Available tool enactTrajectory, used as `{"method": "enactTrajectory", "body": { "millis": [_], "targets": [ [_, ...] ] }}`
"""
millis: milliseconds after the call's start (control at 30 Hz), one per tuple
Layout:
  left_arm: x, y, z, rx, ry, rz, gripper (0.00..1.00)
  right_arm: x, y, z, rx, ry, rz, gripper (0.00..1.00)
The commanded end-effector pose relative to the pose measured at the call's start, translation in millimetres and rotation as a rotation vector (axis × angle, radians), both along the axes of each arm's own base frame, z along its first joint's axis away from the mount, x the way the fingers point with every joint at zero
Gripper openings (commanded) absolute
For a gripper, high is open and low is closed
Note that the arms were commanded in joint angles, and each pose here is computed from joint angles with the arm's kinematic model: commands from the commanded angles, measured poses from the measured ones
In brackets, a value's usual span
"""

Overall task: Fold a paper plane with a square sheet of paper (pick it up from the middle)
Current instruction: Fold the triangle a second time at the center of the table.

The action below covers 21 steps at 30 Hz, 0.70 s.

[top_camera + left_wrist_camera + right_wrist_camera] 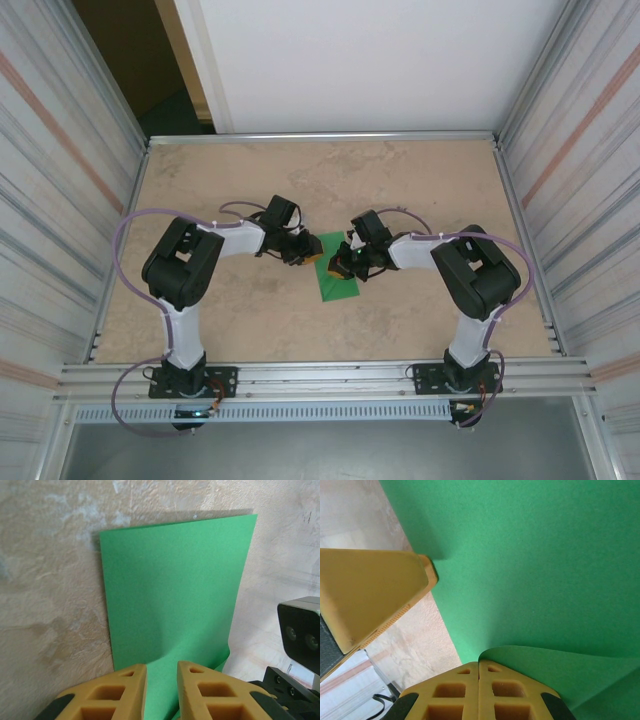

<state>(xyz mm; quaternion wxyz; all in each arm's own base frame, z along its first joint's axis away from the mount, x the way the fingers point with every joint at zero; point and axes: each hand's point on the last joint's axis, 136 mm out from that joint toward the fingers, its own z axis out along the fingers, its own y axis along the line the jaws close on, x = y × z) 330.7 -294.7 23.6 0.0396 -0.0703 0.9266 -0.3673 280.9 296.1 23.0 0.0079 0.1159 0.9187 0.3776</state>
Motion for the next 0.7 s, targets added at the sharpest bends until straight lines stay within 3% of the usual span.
{"method": "enactTrajectory", "body": {
  "millis": [0,667],
  "targets": [
    [-16.4,11.2,-28.3,0.082,0.078,-0.001,0.24,3.6,8.5,4.1,0.011,-0.018,0.020,0.00],
    [-18.4,10.6,-30.2,0.084,0.084,-0.002,0.24,6.1,11.0,0.9,0.017,-0.013,0.017,0.00]
  ]
}}
